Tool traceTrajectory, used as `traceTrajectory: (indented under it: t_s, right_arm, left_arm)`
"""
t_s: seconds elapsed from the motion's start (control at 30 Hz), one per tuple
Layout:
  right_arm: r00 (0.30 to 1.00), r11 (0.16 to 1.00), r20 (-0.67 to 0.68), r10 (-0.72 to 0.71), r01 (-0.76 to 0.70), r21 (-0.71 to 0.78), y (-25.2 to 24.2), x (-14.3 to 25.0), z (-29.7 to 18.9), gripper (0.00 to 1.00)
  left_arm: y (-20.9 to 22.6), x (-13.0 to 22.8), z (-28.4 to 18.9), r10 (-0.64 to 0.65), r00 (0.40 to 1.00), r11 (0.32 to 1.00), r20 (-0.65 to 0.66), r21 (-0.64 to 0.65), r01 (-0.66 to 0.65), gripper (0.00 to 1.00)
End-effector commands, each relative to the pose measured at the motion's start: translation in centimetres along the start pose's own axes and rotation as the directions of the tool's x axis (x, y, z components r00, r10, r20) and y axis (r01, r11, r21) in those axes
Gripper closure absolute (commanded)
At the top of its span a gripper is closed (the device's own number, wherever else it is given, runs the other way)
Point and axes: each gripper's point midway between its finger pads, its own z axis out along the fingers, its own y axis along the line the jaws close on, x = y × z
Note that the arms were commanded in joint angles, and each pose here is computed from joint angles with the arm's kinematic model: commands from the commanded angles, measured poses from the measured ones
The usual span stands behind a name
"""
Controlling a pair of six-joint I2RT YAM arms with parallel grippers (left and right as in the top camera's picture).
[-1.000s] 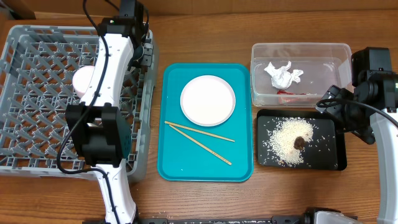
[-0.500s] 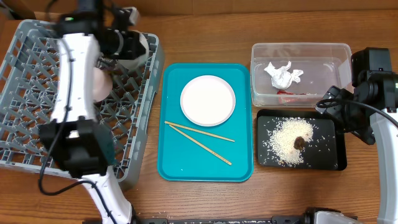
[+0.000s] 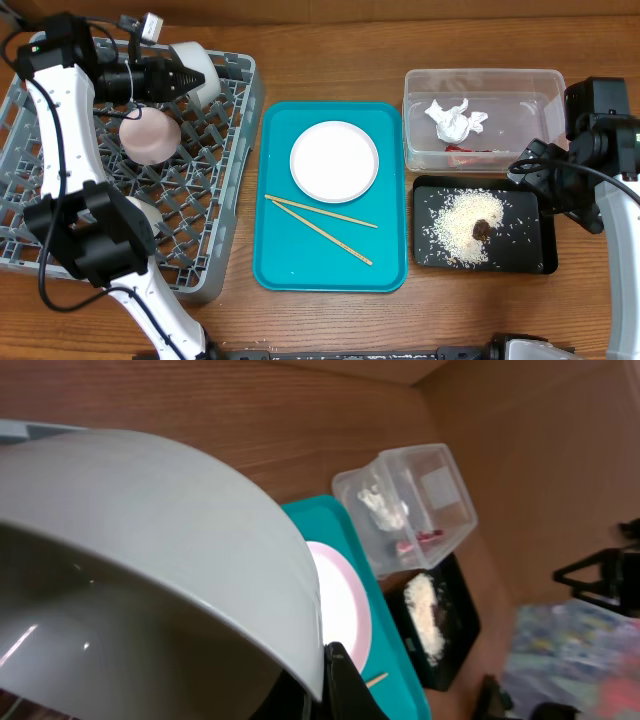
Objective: Sort waste into correct bins and load items into the dishwasher
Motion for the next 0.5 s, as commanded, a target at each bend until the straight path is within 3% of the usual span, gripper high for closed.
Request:
traceTrajectory:
  t_s: [0.0,0.3,0.47]
  right_arm:
    - [1.000,1.000,0.020,0.007,-0.007,-0.014,0.1,-0.4,-0.5,0.00]
    - [1.000,1.000,0.020,0.007,-0.007,-0.014,0.1,-0.4,-0.5,0.00]
    - [1.000,1.000,0.021,0.007,-0.007,-0.015,0.1,-0.4,-0.5,0.00]
  left_arm:
    - [1.2,0.1,0.3,0.003,0.999,0.993,0.052,0.118,-0.009,0.96]
    - [6.5,3.1,-0.3,-0.163,0.986,0.981,0.018,0.112,0.160,0.96]
    - [9.3,6.5,-3.3,-0.268,0.961,0.963,-0.065,-0.044,0.266,0.96]
